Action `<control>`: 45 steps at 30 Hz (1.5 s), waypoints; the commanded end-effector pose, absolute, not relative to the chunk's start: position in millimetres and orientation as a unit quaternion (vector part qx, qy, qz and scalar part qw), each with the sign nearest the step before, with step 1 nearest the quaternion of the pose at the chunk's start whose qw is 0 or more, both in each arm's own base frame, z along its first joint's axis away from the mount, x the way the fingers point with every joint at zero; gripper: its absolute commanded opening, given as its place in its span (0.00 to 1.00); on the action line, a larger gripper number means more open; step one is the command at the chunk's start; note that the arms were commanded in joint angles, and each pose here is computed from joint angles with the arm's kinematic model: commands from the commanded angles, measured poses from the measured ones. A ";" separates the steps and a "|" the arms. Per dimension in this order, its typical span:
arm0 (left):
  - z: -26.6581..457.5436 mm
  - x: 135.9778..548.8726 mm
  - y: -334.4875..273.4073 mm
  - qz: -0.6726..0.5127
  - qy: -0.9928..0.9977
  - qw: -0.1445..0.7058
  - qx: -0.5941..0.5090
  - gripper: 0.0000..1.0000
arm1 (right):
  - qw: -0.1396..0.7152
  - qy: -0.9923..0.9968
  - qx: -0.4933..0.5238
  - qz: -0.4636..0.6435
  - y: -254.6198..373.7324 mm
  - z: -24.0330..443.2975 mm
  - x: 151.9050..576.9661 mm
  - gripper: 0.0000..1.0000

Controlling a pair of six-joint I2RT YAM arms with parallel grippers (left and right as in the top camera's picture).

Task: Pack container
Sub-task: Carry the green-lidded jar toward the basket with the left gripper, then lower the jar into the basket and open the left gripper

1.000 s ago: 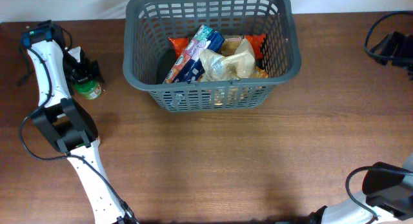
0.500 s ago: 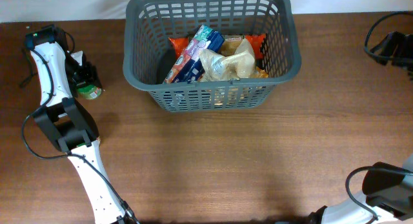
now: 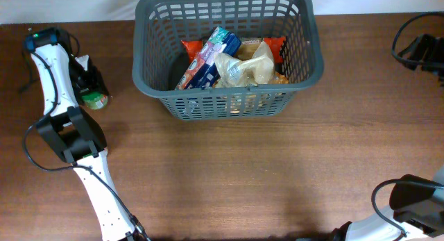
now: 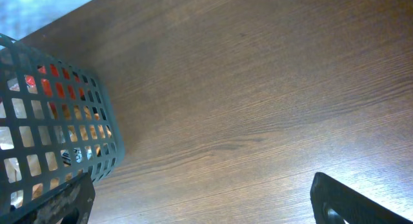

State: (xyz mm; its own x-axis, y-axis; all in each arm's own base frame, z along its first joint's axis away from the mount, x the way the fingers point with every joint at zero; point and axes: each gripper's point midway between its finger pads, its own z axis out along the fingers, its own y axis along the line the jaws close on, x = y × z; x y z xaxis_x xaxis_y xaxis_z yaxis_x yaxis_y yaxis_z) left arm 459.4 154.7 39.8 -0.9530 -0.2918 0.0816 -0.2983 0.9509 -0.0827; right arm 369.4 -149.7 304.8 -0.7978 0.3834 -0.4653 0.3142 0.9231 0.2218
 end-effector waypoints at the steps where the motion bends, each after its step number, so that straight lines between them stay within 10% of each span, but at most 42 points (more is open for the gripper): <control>1: 96.6 486.4 151.2 0.056 -0.986 -0.063 0.141 0.02 | 0.263 0.944 0.187 0.071 -147.8 307.1 368.6 0.99; 9: 309.8 500.2 96.4 0.081 -0.934 -0.344 0.047 0.02 | 0.263 0.944 0.187 0.071 -147.9 307.0 368.7 0.99; 16: 458.7 441.0 -49.4 0.029 -0.815 -0.511 -0.272 0.02 | 0.263 0.944 0.187 0.071 -147.8 307.1 368.6 0.99; 21: 434.7 408.4 -139.9 -0.001 -0.753 -0.459 -0.471 0.02 | 0.263 0.944 0.187 0.071 -147.8 307.1 368.6 0.99; 40: 204.0 514.7 -113.2 -0.114 -0.884 -0.198 -0.407 0.04 | 0.263 0.944 0.187 0.071 -147.8 307.1 368.6 0.99; 43: 195.4 522.0 -107.5 -0.126 -0.893 -0.196 -0.385 0.24 | 0.263 0.944 0.187 0.071 -147.8 307.1 368.6 0.99; 44: 195.2 522.9 -107.2 -0.125 -0.894 -0.197 -0.382 0.48 | 0.263 0.944 0.187 0.071 -147.8 307.1 368.6 0.99; 45: 195.4 523.5 -107.1 -0.125 -0.895 -0.199 -0.379 0.99 | 0.263 0.944 0.187 0.071 -147.8 307.1 368.6 0.99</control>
State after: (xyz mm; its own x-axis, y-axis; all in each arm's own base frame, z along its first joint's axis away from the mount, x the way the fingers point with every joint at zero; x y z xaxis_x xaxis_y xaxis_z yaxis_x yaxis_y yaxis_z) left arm 516.8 -119.0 184.1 -0.5935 0.7675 -0.2424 0.6931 0.6404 0.3308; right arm 369.4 -149.7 304.8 -0.7977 0.3837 -0.4653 0.3145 0.9229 0.2220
